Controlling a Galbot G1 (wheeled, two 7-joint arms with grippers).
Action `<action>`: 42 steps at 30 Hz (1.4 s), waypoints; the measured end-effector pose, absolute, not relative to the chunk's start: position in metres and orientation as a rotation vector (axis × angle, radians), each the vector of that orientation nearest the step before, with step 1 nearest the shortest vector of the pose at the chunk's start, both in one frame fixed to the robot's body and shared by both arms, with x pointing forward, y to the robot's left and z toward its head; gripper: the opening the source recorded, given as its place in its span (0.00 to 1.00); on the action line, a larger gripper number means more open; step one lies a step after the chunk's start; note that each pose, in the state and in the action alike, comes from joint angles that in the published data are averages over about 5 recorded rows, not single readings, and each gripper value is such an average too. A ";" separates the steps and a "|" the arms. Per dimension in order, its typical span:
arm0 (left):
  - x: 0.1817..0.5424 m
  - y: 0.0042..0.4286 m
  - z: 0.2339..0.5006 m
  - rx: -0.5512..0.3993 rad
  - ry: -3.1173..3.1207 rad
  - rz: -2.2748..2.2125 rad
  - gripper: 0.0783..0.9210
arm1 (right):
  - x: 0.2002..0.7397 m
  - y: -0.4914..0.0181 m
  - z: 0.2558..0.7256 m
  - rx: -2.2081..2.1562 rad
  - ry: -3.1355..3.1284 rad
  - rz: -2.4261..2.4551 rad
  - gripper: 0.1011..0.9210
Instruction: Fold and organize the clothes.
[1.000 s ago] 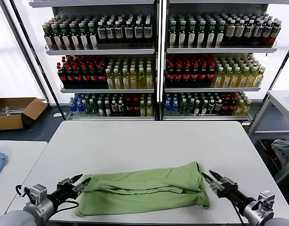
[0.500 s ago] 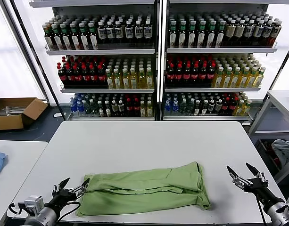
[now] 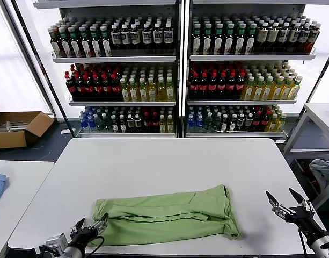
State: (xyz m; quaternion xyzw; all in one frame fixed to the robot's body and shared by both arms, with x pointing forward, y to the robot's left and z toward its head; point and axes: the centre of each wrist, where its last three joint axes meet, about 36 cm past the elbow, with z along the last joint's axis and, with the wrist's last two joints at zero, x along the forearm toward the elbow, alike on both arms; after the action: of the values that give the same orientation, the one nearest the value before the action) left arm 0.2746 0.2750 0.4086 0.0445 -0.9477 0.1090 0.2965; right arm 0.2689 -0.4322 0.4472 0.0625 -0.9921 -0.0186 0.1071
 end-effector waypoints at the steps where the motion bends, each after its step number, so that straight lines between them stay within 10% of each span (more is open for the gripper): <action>1: 0.274 0.273 0.408 0.124 -2.518 0.293 0.88 | 0.269 -0.433 0.447 0.184 -2.921 -0.054 0.88; 26: 0.263 0.245 0.391 0.102 -2.515 0.323 0.09 | 0.271 -0.434 0.447 0.176 -2.937 -0.056 0.88; 42: 0.291 0.331 0.429 0.095 -2.636 0.229 0.03 | 0.275 -0.435 0.452 0.184 -2.955 -0.068 0.88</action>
State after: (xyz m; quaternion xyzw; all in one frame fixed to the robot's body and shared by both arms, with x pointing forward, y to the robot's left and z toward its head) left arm 0.2909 0.3308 0.4292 0.0348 -0.9654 0.0837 0.2444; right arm 0.2753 -0.4353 0.4516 0.0618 -0.9938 -0.0228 0.0898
